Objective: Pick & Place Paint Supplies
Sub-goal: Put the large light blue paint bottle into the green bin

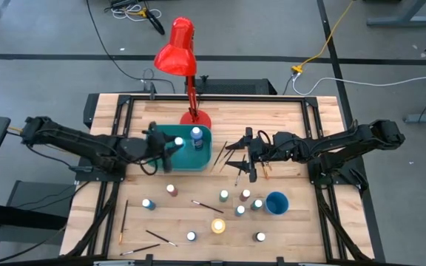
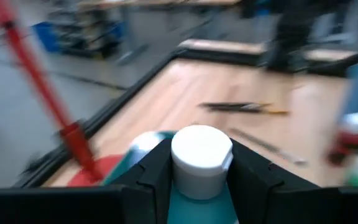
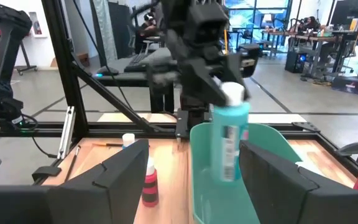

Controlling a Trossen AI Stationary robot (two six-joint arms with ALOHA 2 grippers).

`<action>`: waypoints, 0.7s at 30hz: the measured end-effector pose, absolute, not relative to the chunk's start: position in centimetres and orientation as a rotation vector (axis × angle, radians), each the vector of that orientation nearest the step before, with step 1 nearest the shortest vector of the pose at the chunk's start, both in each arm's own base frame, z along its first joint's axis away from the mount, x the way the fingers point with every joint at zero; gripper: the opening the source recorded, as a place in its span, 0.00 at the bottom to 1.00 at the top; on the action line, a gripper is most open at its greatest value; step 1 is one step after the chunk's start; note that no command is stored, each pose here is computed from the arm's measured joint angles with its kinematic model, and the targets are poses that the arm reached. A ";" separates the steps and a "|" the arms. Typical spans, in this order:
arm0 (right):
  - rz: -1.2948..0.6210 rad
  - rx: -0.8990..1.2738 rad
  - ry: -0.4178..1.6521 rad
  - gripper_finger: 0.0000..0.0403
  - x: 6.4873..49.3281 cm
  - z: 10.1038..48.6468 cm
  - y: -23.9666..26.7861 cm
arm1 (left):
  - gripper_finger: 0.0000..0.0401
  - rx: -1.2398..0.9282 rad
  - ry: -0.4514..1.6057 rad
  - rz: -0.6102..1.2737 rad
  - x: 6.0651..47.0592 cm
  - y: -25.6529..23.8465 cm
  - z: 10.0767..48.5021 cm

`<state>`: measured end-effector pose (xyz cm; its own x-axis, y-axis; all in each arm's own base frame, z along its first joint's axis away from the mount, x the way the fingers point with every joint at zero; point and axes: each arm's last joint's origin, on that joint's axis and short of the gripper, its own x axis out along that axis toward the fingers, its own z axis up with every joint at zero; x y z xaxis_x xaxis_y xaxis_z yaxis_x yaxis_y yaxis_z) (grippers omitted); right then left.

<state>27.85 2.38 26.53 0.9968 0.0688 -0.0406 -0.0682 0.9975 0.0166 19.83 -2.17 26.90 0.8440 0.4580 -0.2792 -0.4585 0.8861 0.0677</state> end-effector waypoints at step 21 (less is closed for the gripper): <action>0.067 0.069 0.029 0.64 27.8 26.6 2.4 | 0.35 -0.087 0.327 0.823 24.2 -0.5 20.8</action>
